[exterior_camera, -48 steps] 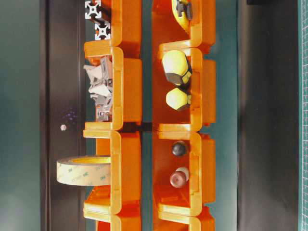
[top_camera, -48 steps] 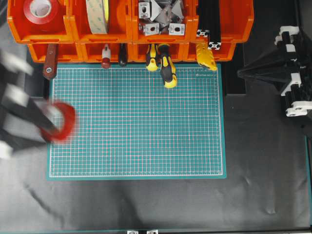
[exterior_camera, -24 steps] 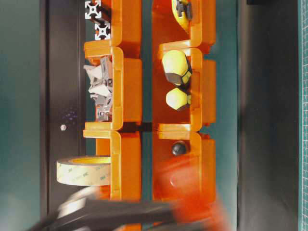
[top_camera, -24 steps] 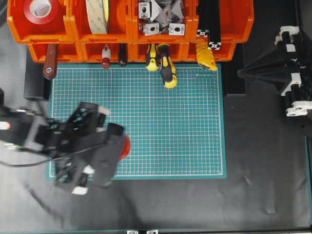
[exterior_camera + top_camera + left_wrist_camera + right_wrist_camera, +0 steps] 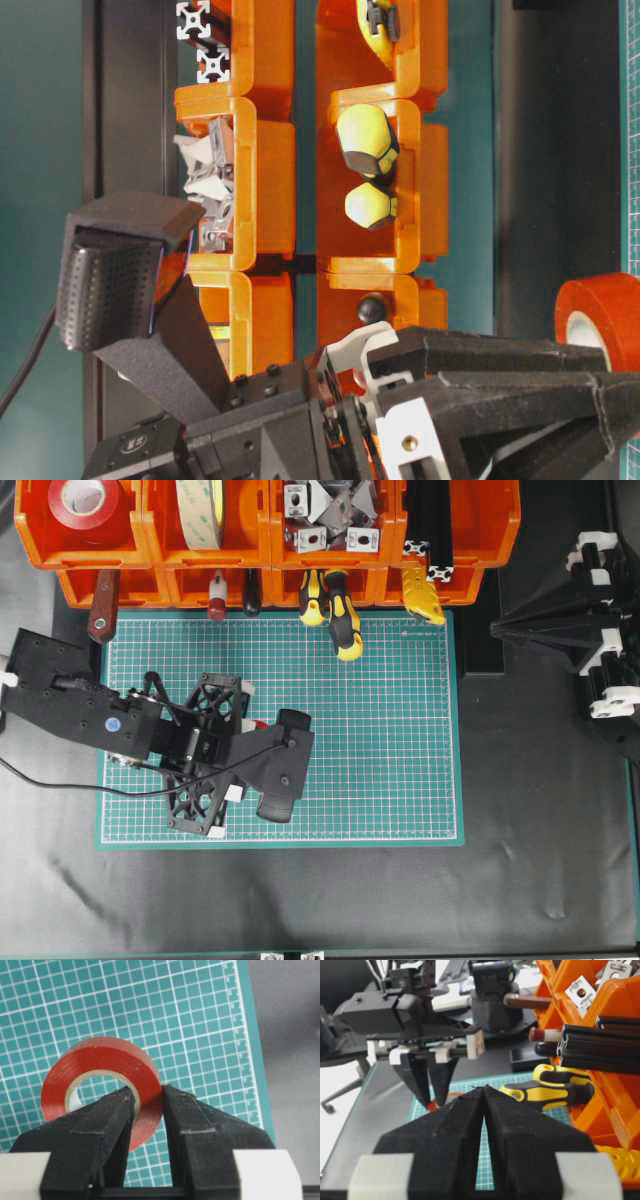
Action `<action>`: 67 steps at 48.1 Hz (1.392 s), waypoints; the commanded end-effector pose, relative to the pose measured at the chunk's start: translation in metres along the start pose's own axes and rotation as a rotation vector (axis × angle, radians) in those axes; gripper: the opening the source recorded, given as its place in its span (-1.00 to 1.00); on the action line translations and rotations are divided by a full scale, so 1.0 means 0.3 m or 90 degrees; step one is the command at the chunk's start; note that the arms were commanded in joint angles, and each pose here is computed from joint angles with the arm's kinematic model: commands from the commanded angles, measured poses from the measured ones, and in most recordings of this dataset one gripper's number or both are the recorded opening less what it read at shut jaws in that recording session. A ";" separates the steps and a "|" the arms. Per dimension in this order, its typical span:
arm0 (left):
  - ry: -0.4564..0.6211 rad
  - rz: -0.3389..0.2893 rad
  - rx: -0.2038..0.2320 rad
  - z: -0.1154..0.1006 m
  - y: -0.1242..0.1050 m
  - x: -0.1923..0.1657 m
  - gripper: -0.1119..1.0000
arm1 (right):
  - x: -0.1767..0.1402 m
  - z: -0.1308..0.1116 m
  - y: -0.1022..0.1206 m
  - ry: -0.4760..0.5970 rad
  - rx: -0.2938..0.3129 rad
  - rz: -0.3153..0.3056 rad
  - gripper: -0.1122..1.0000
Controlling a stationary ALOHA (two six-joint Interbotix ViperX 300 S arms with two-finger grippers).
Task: Pick vinyl tape from container rack with left arm.
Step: 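Carry the red tape with the left gripper onto the green mat, then lower the red tape onto the mat and open the left gripper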
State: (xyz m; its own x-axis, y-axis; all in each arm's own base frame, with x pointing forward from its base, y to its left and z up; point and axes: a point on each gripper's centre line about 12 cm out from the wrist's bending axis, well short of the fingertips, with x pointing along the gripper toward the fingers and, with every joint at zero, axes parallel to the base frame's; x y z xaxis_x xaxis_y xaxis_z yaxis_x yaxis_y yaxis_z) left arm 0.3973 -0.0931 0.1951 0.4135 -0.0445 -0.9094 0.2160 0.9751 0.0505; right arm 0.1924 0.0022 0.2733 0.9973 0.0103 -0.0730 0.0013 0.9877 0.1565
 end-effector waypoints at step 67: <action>-0.126 0.001 0.006 -0.016 0.016 -0.304 0.76 | 0.005 0.029 0.005 -0.017 0.001 0.003 -0.78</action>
State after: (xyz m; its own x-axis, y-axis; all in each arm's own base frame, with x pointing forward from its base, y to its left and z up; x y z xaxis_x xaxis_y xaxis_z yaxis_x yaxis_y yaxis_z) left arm 0.3728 -0.0869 0.2401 0.4994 -0.0657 -0.8639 0.2312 0.9711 0.0598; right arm 0.1925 0.0023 0.2739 0.9974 0.0105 -0.0715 0.0007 0.9879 0.1550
